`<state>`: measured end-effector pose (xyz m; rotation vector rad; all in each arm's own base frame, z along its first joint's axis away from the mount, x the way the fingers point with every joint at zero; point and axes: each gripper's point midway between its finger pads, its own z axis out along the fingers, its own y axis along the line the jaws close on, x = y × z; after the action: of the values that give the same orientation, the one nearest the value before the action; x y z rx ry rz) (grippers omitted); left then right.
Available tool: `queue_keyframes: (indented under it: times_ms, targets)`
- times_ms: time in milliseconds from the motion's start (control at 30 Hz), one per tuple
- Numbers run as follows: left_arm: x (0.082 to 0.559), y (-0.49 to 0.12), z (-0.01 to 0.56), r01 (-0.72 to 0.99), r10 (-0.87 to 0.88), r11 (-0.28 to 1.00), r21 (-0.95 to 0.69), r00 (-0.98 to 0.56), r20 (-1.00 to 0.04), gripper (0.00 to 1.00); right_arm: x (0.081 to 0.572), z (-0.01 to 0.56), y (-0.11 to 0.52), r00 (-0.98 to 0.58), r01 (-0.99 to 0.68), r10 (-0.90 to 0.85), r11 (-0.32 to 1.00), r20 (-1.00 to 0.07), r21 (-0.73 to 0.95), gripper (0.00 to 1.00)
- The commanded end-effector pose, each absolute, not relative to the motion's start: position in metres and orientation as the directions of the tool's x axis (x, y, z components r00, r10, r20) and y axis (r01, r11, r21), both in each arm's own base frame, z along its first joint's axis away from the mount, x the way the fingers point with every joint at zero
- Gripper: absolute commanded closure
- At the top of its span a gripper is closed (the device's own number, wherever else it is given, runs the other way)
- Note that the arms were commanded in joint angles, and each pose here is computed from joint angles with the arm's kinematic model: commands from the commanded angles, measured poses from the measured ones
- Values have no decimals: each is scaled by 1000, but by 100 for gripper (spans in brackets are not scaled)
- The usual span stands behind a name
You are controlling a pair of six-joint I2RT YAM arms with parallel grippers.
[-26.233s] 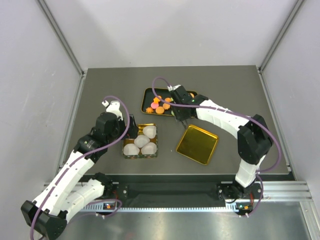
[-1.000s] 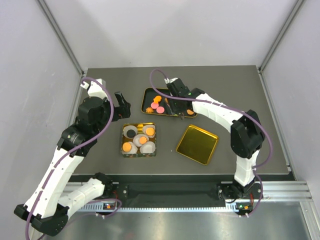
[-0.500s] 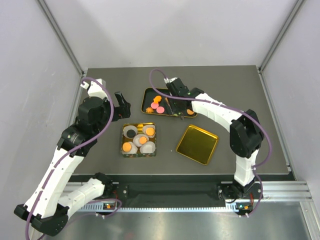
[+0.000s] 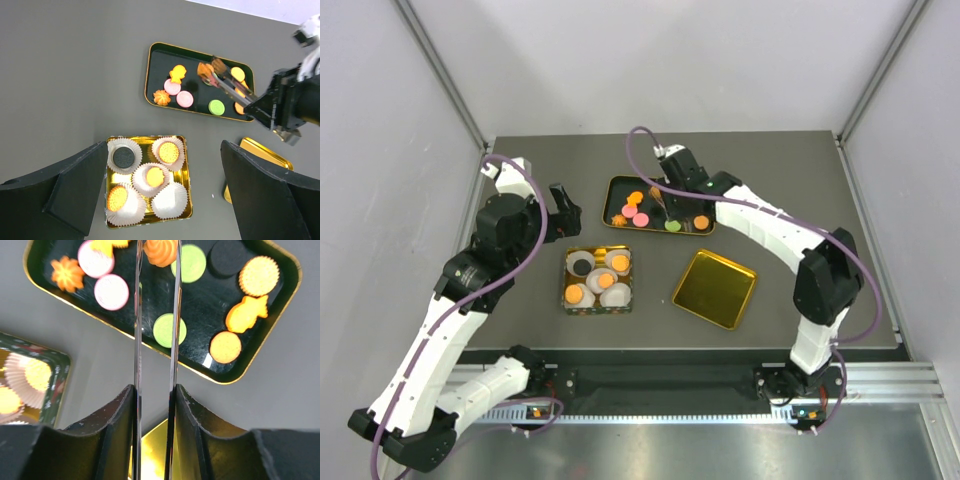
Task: Pack the cookies
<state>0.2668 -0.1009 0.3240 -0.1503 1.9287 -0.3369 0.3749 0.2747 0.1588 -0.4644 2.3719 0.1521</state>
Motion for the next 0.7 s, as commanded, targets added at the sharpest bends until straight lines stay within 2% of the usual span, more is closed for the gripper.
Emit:
queue_keyframes:
  times_ms: [0,167,300,667]
  targets:
    - [271,-101,349,74,-286,944,-322,-307,-908,1,379,207,270,-624,-351,-220,936,-750,18,66]
    - [270,-100,350,72,-285,945,-320,-304,-909,1,365,216,275,-630,-389,-203,918,-750,78,66]
    - [269,-98,351,70,-284,946,-317,-300,-911,1,335,229,282,-625,-455,-198,878,-755,146,66]
    - [274,-102,349,73,-285,945,-320,-302,-910,1,202,238,322,-588,-681,-324,693,-741,237,65]
